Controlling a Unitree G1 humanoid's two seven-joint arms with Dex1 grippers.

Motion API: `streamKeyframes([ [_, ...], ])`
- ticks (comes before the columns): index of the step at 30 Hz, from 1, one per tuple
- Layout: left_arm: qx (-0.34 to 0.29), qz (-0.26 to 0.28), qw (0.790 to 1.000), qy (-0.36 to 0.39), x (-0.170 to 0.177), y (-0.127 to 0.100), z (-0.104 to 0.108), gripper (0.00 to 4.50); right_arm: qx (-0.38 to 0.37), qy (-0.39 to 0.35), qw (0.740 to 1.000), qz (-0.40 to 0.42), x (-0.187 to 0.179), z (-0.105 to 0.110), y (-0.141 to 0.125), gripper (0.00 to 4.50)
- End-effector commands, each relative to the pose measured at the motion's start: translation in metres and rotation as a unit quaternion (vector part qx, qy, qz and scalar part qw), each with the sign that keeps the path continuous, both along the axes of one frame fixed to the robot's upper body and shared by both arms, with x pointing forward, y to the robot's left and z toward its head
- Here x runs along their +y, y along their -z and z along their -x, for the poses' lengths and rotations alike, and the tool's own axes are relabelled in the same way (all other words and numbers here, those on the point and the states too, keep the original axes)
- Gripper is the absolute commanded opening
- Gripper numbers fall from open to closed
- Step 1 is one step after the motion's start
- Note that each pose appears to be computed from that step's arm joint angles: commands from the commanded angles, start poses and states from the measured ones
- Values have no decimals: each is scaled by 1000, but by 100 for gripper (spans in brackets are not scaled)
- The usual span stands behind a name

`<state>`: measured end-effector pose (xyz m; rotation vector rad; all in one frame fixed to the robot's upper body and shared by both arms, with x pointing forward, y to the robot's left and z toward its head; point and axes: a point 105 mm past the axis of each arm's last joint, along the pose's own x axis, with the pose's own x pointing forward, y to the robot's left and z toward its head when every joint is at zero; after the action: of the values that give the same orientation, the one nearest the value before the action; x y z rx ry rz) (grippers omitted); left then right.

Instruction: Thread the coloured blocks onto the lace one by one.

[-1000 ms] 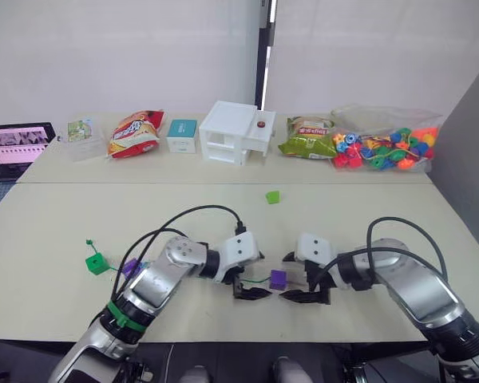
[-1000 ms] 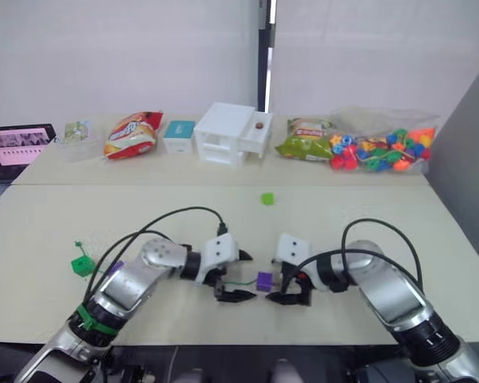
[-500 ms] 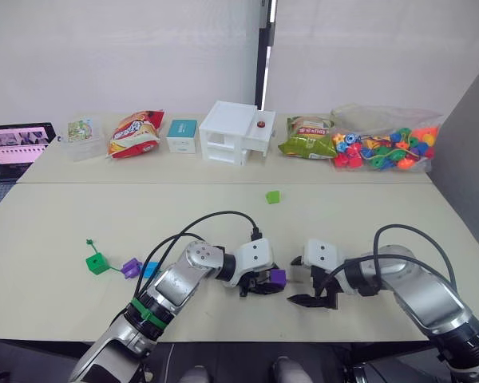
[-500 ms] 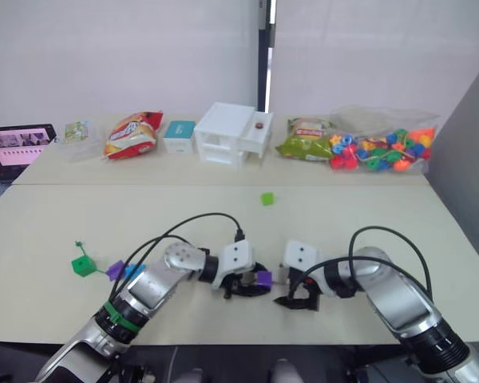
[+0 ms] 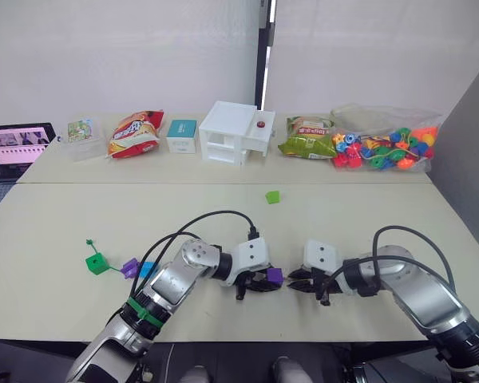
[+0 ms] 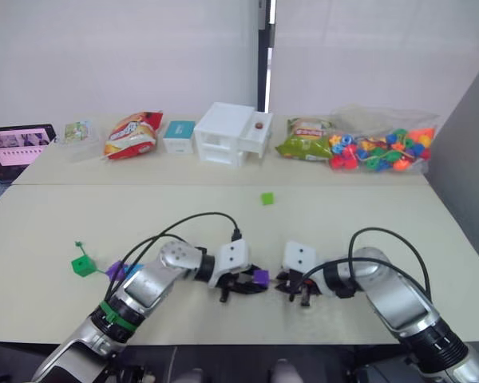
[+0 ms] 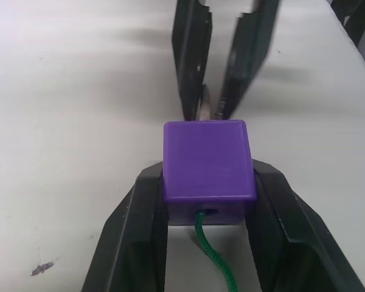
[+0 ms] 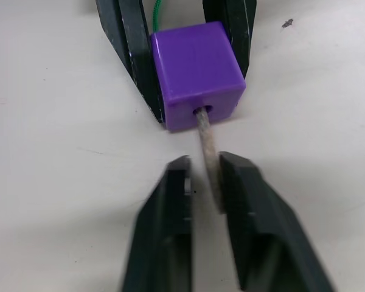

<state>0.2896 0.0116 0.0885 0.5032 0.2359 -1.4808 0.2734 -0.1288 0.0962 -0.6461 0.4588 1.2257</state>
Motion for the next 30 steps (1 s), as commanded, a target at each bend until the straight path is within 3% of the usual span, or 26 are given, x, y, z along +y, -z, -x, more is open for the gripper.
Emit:
streamKeyframes([
  [1, -13, 21, 1000, 18, -1, -15, 3, 120, -24, 1, 1000, 8, -3, -7, -7, 0],
  [6, -11, 16, 1000, 17, 8, -16, 4, 120, -28, -8, 1000, 5, 1, -7, -10, 0],
  [11, -4, -14, 1000, -8, 58, -15, 8, 120, -27, -22, 999, 0, 8, -3, -14, 0],
  [16, 3, -96, 992, -78, 147, -4, 7, 120, -20, -30, 999, 0, 11, 4, -14, 0],
  [24, -19, -219, 965, -146, 251, -5, 4, 120, -14, -39, 999, 4, 12, 10, -13, 0],
  [27, -25, -233, 962, -140, 263, -4, 8, 120, -13, -40, 999, 5, 13, 9, -13, 0],
  [30, -33, -207, 968, -137, 255, -9, 6, 120, -13, -41, 999, 5, 13, 9, -13, 0],
])
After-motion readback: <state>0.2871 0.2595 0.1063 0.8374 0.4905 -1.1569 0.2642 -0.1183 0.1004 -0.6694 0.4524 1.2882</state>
